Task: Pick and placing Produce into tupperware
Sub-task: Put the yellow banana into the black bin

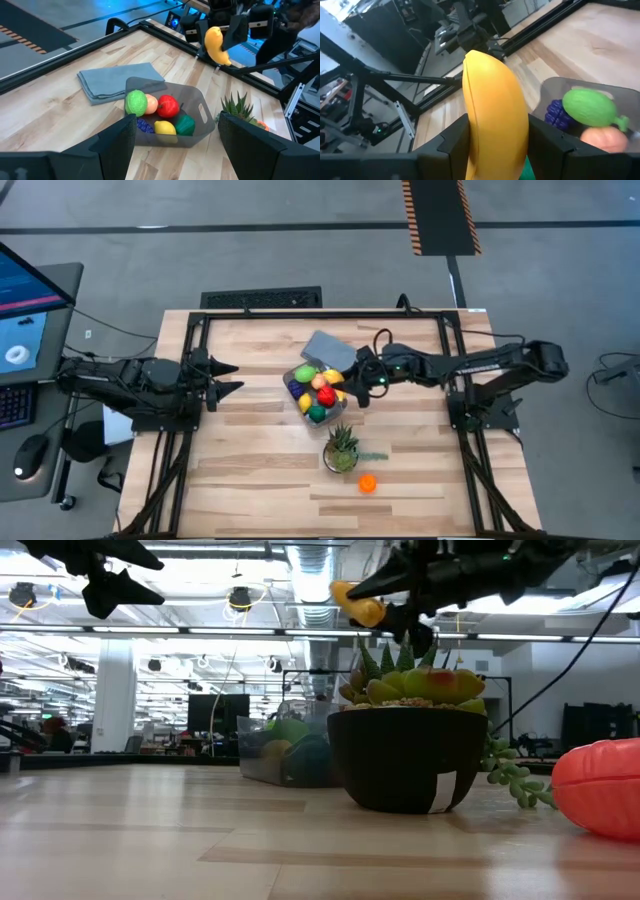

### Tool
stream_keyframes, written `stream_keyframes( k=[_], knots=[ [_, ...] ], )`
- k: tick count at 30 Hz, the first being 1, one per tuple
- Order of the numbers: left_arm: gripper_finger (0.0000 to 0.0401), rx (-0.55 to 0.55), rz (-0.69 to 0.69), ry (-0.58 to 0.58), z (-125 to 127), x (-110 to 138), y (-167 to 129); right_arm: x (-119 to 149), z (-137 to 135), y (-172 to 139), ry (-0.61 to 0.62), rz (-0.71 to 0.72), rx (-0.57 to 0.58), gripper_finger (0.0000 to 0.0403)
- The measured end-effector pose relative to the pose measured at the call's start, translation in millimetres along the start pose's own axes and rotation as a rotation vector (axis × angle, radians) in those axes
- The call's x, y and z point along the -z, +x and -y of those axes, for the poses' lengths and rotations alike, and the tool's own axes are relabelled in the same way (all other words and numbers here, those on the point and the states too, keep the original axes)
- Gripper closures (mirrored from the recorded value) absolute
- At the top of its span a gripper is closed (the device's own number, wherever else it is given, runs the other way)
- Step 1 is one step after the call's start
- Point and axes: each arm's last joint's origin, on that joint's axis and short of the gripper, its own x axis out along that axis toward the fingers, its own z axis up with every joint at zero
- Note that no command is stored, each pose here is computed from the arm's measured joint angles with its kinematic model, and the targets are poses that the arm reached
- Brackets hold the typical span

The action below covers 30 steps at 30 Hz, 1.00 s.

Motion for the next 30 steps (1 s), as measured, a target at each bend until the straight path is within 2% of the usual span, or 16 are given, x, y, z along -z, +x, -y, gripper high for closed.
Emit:
stream_keyframes(
  k=[11,30],
  knots=[
    [0.0132,-0.001,-0.001,0.004,0,0,0,-5,13,39,-0.005,-0.084,-0.042,0.0215],
    [0.0132,-0.010,-0.019,0.012,-1,2,0,9,36,98,0.021,-0.211,-0.039,0.0213]
  ],
)
